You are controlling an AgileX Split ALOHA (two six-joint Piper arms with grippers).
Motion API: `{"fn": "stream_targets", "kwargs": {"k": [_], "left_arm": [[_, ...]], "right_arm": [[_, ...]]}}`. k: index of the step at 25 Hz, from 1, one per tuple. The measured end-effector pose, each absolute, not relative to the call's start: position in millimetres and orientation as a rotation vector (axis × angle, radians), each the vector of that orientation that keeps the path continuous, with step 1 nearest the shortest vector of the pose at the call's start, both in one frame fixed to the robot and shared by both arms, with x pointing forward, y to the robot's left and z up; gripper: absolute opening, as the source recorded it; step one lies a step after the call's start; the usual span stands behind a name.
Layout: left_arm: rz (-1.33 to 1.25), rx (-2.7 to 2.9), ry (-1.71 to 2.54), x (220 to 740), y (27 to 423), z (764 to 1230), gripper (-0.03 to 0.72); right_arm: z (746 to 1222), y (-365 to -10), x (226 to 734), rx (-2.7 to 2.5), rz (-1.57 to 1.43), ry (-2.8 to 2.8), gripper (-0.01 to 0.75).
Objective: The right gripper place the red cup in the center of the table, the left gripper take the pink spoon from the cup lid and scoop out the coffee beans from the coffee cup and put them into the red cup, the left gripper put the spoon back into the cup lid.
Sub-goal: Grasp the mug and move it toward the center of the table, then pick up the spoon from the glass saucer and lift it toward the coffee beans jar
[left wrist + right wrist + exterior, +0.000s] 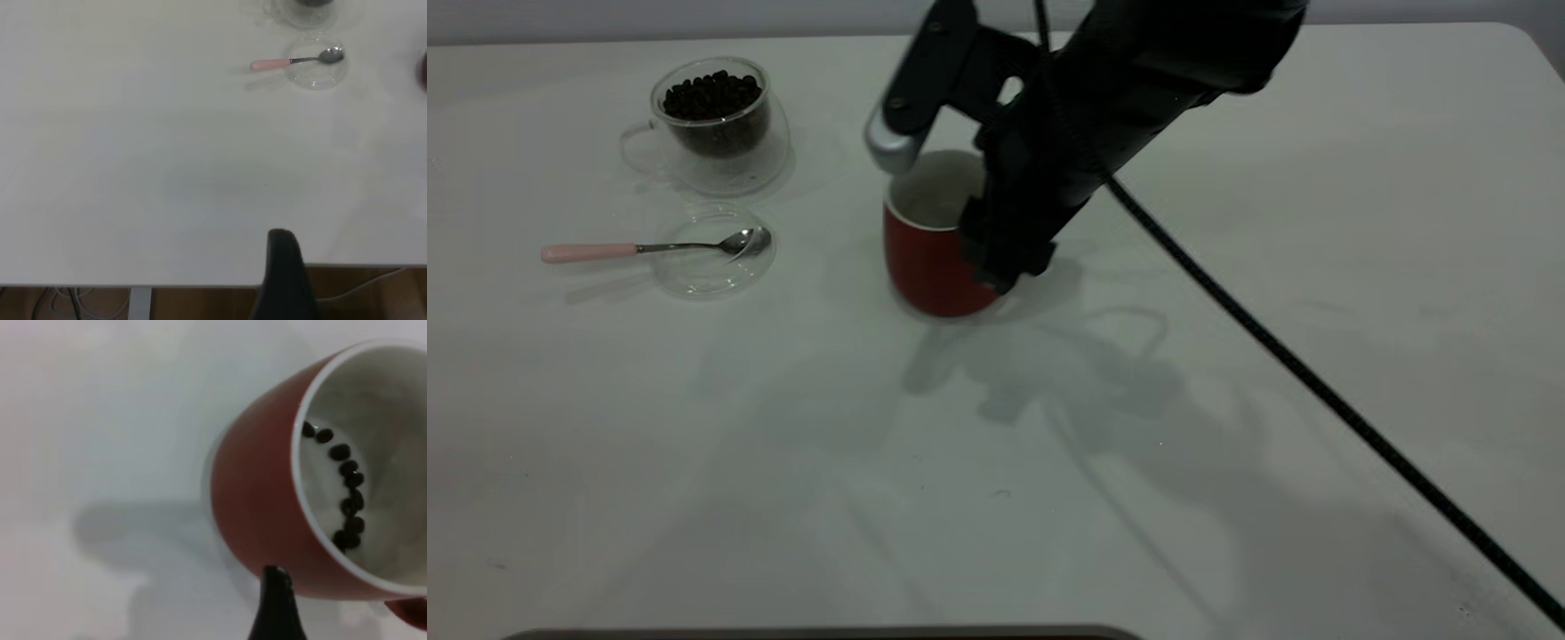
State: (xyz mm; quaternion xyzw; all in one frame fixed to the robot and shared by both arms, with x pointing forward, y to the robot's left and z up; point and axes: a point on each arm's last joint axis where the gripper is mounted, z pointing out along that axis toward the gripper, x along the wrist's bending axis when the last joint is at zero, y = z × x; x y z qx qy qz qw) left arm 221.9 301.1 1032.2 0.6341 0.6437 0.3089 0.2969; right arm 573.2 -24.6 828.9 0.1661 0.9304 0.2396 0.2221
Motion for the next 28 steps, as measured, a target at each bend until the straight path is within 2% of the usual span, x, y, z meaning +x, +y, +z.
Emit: {"fn": "stream_targets", "kwargs": {"k": [3,6,12,17,22,28], "left_arm": [[0.821,1.686,1.711,221.9,301.1,1032.2,0.589],[0.821,1.686,1.711,221.9,301.1,1032.2,0.589],[0.821,1.686,1.711,221.9,301.1,1032.2,0.589],[0.821,1.686,1.711,221.9,301.1,1032.2,0.589],[0.821,1.686,1.711,221.9,301.1,1032.2,0.589],[0.821,1.686,1.711,221.9,301.1,1032.2,0.589]], "right_arm": [[847.2,-20.7,569.0,0.466,0.709,2.592,0.594],[890.2,-25.3,569.0,0.503,0.806,2.603,0.593],[979.4,-75.1,562.2,0.719,0.936,2.730,0.592],[1041.9,-133.7,531.2,1.014,0.727,2.818,0.590],[1084.8,-174.0,488.1,1.294,0.465,2.699,0.590],[1107.8,-210.3,421.7,1.357,0.464,2.592,0.590]]}}
